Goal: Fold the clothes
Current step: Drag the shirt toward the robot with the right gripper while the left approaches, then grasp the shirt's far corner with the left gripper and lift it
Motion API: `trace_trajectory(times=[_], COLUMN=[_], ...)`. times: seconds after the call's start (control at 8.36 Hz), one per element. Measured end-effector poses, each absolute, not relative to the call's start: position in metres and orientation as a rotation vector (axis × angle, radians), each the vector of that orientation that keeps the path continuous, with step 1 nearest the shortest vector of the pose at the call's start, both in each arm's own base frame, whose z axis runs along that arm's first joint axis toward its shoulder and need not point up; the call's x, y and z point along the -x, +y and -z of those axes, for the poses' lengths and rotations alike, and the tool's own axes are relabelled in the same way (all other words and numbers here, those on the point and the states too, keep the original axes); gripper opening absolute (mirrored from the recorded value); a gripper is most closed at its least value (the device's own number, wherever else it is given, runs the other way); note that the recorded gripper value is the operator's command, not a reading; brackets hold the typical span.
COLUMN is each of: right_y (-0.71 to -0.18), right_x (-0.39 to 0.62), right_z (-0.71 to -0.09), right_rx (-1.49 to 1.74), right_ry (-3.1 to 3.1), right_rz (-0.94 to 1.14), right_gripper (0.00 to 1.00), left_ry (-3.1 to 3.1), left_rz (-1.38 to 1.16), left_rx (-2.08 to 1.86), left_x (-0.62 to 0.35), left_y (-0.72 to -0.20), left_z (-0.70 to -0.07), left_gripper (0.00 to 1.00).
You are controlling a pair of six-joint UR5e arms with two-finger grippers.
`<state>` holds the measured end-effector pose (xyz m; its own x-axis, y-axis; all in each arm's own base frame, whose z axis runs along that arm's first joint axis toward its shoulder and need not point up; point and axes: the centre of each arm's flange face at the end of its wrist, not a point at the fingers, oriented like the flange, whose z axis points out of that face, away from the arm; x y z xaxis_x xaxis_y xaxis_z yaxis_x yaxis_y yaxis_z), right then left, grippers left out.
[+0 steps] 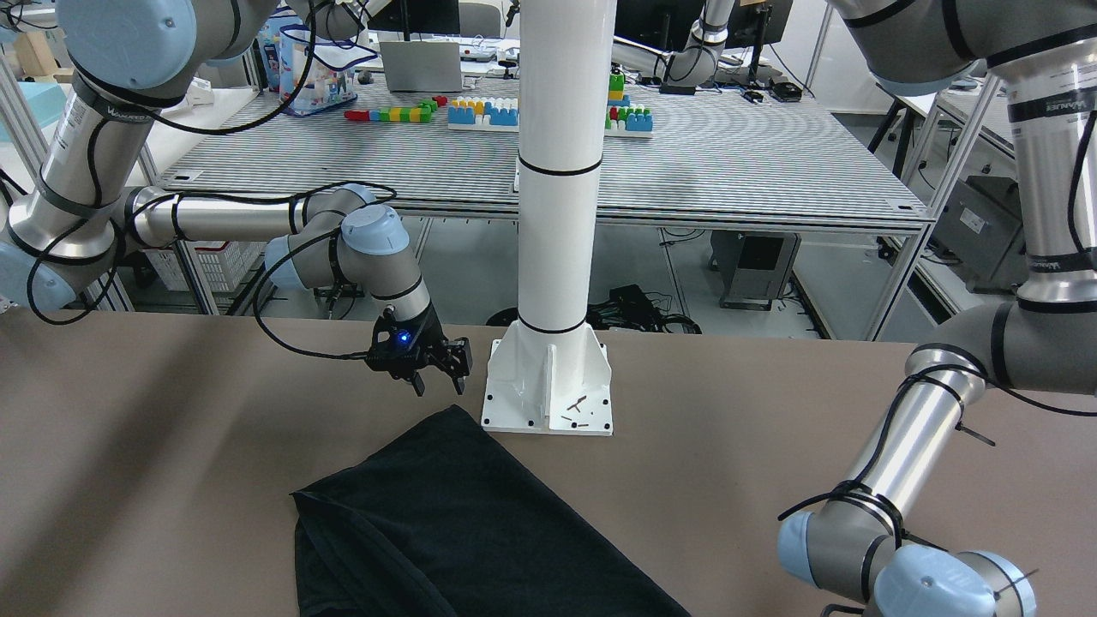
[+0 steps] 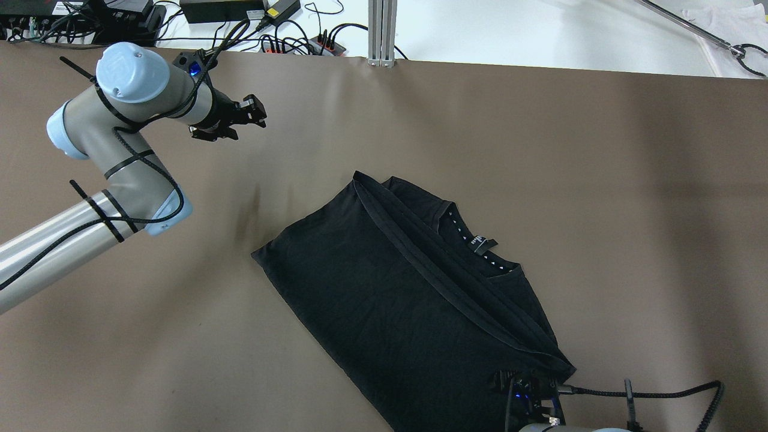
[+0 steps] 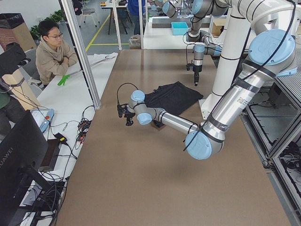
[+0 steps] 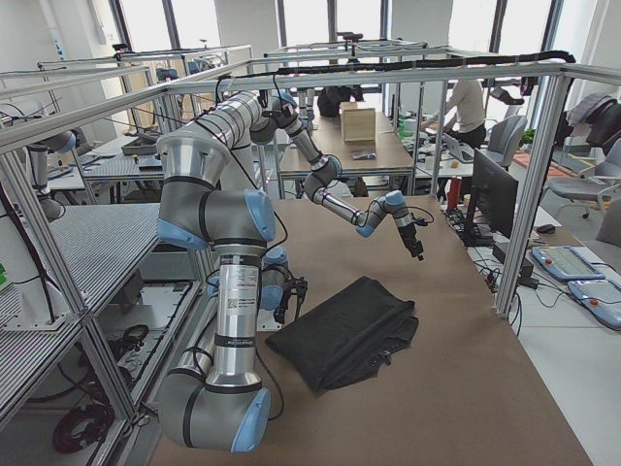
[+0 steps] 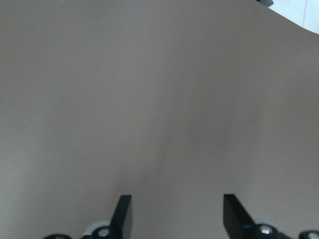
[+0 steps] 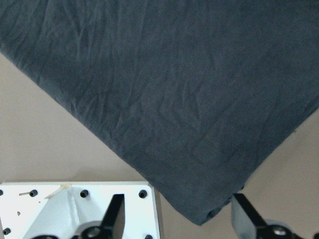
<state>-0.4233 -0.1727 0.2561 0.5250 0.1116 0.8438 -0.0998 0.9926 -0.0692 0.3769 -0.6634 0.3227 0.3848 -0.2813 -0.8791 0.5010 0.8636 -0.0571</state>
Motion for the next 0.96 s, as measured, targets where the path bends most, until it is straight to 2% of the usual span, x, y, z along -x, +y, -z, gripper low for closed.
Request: trace_trajectory(times=[0.36,0.96], right_y=[-0.184,-0.204], right_x=[0.432,0.443], right_z=[-0.256,-0.256], right_rx=[-0.095,-0.141], right_ry=[-1.006,-0.976], right_rz=[-0.196,-0.233], right_gripper=[0.95,0.95], left_ry=[1.123,1.147], left_rz=[0.483,0.51], left_rx=[-0.174,-0.044], left_x=[-0.377,-0.446], left_y=[-0.593,-0.478], left_z=[-0.329,-0.339], left_gripper=[0.77,0.74])
